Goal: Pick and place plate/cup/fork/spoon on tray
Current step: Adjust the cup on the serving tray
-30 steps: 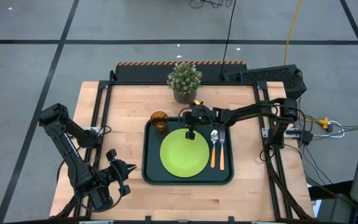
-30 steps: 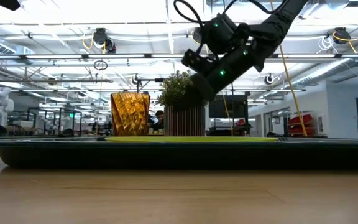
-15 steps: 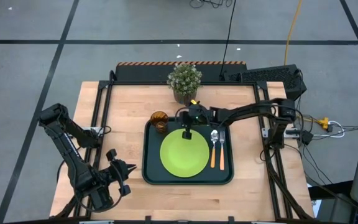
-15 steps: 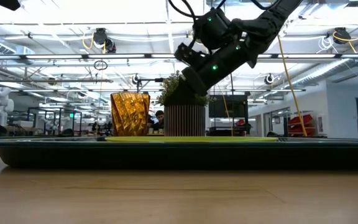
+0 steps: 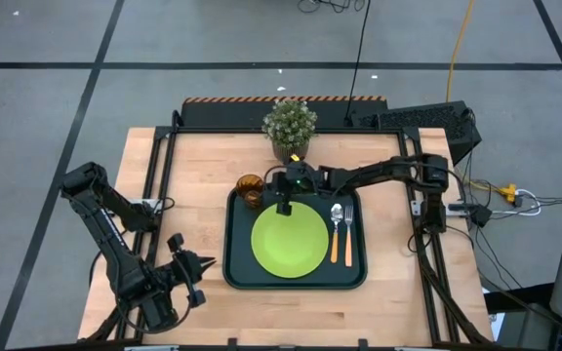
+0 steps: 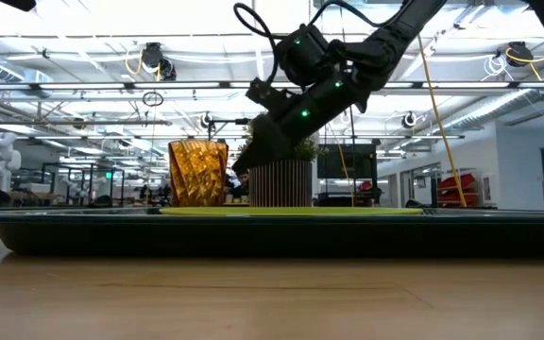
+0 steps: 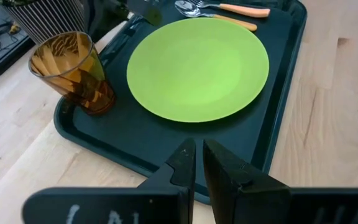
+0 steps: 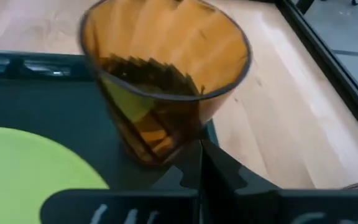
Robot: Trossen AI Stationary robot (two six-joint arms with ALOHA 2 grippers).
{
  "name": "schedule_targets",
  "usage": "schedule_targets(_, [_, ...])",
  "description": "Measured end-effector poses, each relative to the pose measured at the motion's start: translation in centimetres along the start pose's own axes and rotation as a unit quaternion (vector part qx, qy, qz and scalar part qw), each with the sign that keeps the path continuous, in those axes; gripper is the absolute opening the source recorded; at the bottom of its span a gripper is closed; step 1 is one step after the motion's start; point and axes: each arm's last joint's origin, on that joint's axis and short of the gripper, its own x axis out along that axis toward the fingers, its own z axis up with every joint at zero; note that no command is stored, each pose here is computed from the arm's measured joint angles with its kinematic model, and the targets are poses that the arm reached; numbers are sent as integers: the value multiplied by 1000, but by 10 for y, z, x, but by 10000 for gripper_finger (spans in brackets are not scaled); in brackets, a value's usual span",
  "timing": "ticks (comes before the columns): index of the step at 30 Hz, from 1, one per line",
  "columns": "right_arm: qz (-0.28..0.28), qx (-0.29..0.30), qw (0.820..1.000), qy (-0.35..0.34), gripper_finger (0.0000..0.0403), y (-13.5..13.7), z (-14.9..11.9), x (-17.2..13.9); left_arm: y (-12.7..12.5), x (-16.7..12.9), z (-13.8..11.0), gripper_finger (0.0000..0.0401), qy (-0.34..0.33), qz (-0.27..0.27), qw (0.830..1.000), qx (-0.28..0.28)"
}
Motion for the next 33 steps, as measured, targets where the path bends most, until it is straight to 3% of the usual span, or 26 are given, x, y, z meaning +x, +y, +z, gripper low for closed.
schedule_targets(13, [-3,9,1000,-9,0,-6,2,3,-1,0,0,35,-1,-4,1000,9])
schedule_targets(33, [53,22,998,-31,0,0,6,3,-1,0,0,35,-1,-4,1000,10])
